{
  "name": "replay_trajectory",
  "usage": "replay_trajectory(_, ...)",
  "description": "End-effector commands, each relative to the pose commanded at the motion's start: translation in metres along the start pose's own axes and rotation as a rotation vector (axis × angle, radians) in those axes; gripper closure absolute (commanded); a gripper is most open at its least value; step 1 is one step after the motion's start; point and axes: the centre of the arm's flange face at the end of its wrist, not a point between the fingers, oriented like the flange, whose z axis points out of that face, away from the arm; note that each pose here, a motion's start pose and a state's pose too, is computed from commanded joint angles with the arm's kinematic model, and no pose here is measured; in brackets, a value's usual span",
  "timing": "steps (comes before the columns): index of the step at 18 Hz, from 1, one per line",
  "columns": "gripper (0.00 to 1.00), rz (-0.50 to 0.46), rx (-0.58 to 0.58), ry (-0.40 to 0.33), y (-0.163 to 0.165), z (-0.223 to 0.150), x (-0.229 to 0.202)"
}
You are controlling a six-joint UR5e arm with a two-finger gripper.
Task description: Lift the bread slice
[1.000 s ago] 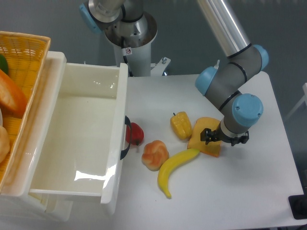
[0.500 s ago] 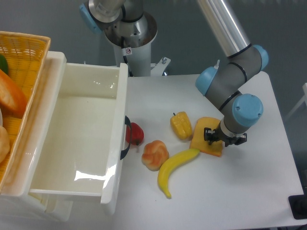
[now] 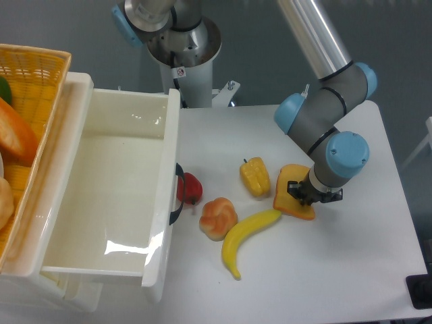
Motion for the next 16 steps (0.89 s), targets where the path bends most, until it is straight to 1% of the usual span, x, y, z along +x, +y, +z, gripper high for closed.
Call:
replay_trajectory(3, 1.0, 0.008, 0.01, -0.011, 0.0, -0.009, -0.002)
replay_trajectory(6, 1.0, 0.04, 0.031, -0.042, 0.002, -0.03, -0.008)
replay_trajectory(8, 1.0, 0.076, 0.056, -0.074, 0.002, -0.055, -0.013)
replay_trajectory(10, 1.0, 0.088, 0.081, -0.108, 0.004, -0.079, -0.024)
replay_trajectory(13, 1.0, 0.188, 0.114, -0.165, -0.001, -0.119, -0.039)
replay_trajectory(16, 1.0, 0.338, 0.121, -0.212, 0.004, -0.158, -0.056)
